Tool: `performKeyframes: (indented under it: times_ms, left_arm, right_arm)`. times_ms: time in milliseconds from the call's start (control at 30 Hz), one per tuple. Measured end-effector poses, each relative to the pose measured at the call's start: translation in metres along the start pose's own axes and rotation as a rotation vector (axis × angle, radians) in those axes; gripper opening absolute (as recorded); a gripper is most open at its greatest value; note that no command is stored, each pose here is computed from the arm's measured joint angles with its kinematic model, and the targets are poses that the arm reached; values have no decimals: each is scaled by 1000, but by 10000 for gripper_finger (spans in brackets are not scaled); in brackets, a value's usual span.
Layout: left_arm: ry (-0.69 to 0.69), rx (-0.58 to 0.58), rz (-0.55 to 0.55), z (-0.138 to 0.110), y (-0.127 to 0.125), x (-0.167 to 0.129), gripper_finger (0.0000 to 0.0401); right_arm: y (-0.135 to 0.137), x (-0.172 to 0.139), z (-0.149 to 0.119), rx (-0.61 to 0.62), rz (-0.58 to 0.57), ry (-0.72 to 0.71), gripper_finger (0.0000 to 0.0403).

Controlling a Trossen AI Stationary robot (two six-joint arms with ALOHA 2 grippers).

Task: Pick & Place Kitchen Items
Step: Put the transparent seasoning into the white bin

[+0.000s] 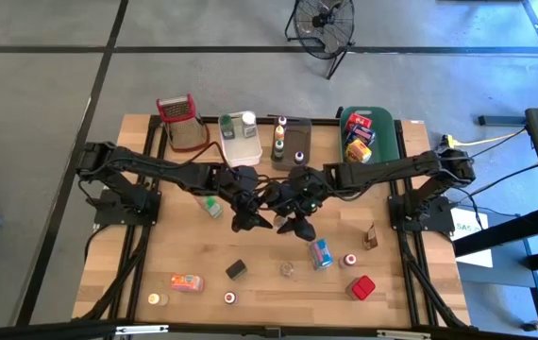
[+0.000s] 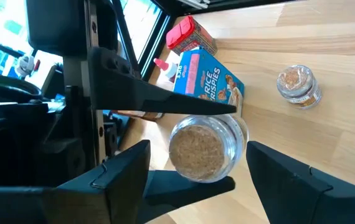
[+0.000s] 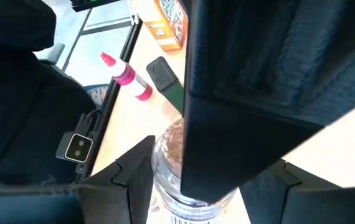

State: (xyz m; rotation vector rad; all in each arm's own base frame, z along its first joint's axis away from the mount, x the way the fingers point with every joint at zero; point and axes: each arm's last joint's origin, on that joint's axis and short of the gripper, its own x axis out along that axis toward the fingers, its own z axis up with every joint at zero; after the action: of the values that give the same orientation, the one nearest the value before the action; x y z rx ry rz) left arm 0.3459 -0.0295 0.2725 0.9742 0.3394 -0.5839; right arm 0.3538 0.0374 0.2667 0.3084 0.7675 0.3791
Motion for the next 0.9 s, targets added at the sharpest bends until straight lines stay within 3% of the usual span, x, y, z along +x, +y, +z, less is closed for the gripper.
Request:
performKeyframes:
  times_ms: [367, 500, 900]
  left_arm:
    - [-39, -14, -24, 1, -1, 0, 262]
    - [-8, -77, -33, -1, -3, 0, 262]
    - [22, -159, -81, -1, -10, 2, 262]
  right_arm:
    - [1, 0, 2, -11, 9, -18, 186]
    - [1, 3, 1, 9, 10, -8, 186]
    - [-5, 8, -4, 59, -78, 22, 186]
